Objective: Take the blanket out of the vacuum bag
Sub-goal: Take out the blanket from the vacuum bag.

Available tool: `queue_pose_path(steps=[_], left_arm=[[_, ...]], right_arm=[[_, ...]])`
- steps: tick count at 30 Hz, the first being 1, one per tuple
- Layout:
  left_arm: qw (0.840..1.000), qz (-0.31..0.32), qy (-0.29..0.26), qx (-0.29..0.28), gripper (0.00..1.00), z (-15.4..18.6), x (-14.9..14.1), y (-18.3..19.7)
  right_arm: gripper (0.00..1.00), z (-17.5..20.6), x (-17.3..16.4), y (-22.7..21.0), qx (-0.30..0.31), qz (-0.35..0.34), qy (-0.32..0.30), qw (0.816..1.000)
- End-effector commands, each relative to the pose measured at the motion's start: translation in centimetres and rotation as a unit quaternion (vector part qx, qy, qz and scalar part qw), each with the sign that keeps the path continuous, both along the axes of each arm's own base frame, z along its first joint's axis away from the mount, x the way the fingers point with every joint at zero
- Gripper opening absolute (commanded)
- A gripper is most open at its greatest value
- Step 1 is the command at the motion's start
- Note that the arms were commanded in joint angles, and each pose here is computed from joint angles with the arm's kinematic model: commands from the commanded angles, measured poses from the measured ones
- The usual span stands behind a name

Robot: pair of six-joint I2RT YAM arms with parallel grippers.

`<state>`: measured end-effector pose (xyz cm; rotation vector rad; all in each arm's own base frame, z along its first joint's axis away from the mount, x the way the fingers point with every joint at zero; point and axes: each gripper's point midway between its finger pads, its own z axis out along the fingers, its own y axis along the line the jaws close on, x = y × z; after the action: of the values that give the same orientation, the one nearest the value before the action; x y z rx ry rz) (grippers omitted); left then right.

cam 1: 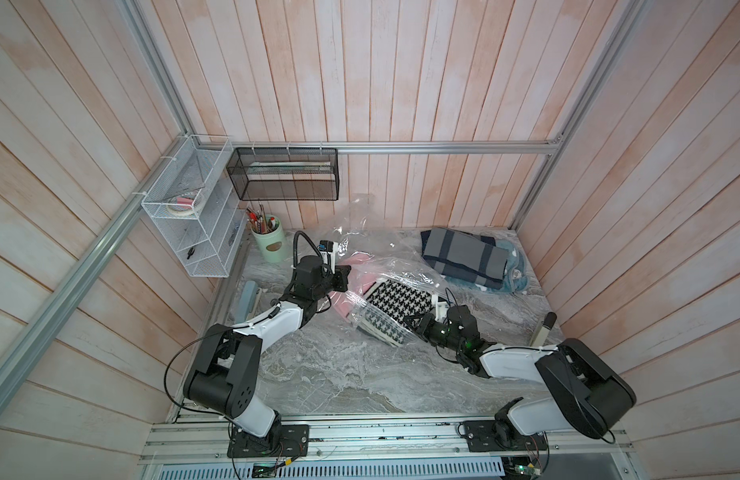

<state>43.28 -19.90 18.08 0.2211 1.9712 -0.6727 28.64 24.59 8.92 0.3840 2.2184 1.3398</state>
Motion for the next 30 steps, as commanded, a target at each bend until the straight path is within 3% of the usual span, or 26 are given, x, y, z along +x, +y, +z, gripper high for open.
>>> queue_pose_path(steps=[1,7,16,19,23,24,30], left_arm=[[0.999,0.046,-0.016,0.011,0.0,0.7,1.4,2.3],[0.999,0.045,-0.015,0.013,0.0,0.5,1.4,2.3],[0.999,0.043,-0.014,0.015,0.0,0.5,1.5,2.2],[0.999,0.043,-0.014,0.016,0.0,0.5,1.5,2.2],[0.999,0.043,-0.015,0.016,0.0,0.6,1.4,2.3],[0.999,0.043,-0.015,0.017,0.0,0.5,1.4,2.3],[0.998,0.058,-0.009,0.023,0.0,0.0,1.7,2.7]], right_arm=[[0.38,1.0,1.3,0.1,0.014,-0.005,-0.047,0.999],[0.66,1.0,2.0,1.0,0.03,0.001,-0.065,0.997],[0.66,0.7,4.3,3.8,0.064,0.033,-0.082,0.994],[0.57,0.4,5.1,4.8,0.09,0.043,-0.079,0.992],[0.07,0.6,6.2,5.9,0.128,0.056,-0.083,0.987],[0.0,0.8,6.3,6.1,0.135,0.059,-0.084,0.986],[0.0,3.7,7.1,7.0,0.149,0.072,-0.09,0.982]])
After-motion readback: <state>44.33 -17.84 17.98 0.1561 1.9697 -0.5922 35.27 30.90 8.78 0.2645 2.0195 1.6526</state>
